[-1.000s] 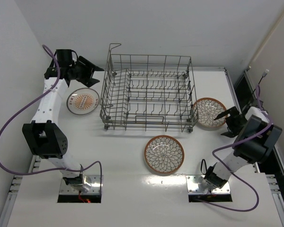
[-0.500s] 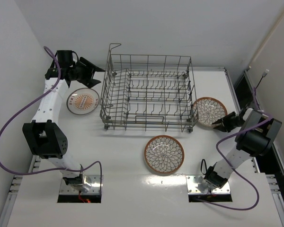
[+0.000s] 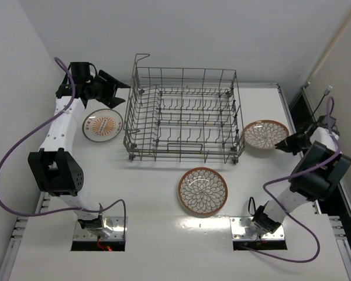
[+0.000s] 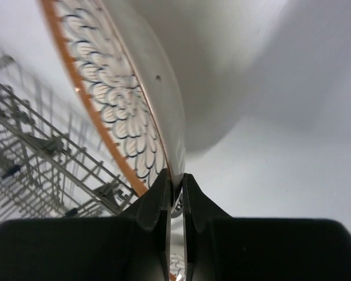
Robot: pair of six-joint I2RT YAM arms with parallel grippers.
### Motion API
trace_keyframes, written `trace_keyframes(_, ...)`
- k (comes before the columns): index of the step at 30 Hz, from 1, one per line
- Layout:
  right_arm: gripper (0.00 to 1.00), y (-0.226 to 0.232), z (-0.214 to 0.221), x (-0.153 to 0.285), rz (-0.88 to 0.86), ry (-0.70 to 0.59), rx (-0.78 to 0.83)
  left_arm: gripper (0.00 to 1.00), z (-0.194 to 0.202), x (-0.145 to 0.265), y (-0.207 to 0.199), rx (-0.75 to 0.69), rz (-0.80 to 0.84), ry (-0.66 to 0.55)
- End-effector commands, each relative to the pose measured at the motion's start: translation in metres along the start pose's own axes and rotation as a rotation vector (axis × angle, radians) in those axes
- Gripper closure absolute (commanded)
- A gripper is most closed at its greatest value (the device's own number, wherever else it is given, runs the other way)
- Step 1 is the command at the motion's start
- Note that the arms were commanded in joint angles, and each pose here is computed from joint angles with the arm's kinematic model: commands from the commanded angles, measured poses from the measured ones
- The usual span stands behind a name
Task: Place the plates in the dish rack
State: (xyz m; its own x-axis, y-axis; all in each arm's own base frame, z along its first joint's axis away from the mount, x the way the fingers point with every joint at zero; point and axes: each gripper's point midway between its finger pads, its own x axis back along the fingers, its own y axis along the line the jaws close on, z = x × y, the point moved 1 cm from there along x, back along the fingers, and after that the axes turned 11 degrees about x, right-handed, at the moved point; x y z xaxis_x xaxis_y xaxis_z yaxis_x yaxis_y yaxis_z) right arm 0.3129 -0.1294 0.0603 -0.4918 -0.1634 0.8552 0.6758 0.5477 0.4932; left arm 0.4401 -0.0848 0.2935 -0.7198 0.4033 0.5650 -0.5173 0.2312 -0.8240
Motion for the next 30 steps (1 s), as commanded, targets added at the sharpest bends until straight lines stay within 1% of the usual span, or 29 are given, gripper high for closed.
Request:
trace_keyframes(1, 1.00, 0.039, -0.055, 0.067, -0.023, -0.234, 0.061, 0.45, 0.000, -0.001, -0.006, 0.007, 0.028, 0.020)
trace_keyframes(2, 1.00, 0.050, -0.067, 0.086, -0.028, -0.288, 0.082, 0.45, 0.000, -0.001, -0.006, 0.007, 0.028, 0.020)
trace_keyframes(4, 1.00, 0.051, -0.075, 0.103, 0.002, -0.329, 0.065, 0.45, 0.000, -0.001, -0.006, 0.007, 0.028, 0.020)
trace_keyframes(7, 1.00, 0.070, -0.090, 0.136, -0.014, -0.421, 0.068, 0.45, 0.000, -0.001, -0.006, 0.007, 0.028, 0.020)
trace_keyframes(9, 1.00, 0.084, -0.091, 0.153, -0.032, -0.468, 0.099, 0.45, 0.000, -0.001, -0.006, 0.007, 0.028, 0.020)
trace_keyframes(10, 1.00, 0.099, -0.090, 0.160, -0.054, -0.485, 0.132, 0.45, 0.000, -0.001, -0.006, 0.007, 0.028, 0.020)
trace_keyframes(13, 1.00, 0.121, -0.081, 0.181, -0.083, -0.521, 0.180, 0.45, 0.000, -0.001, -0.006, 0.007, 0.028, 0.020)
trace_keyframes(17, 1.00, 0.142, -0.071, 0.208, -0.066, -0.586, 0.274, 0.45, 0.000, -0.001, -0.006, 0.007, 0.028, 0.020)
trace_keyframes(19, 1.00, 0.152, -0.061, 0.215, -0.077, -0.594, 0.312, 0.45, 0.000, -0.001, -0.006, 0.007, 0.028, 0.020)
trace_keyframes(20, 1.00, 0.165, -0.051, 0.223, -0.094, -0.613, 0.361, 0.45, 0.000, -0.001, -0.006, 0.007, 0.028, 0.020)
trace_keyframes(25, 1.00, 0.184, -0.021, 0.230, -0.074, -0.633, 0.454, 0.45, 0.001, -0.001, -0.005, 0.011, 0.020, 0.023)
trace_keyframes(26, 1.00, 0.193, -0.013, 0.226, -0.085, -0.621, 0.482, 0.45, 0.001, -0.001, -0.005, 0.011, 0.020, 0.023)
trace_keyframes(29, 1.00, 0.200, -0.001, 0.220, -0.056, -0.617, 0.542, 0.45, 0.001, -0.001, -0.005, 0.011, 0.020, 0.023)
trace_keyframes(30, 1.00, 0.210, 0.010, 0.210, -0.056, -0.594, 0.594, 0.45, 0.001, -0.001, -0.005, 0.011, 0.020, 0.023)
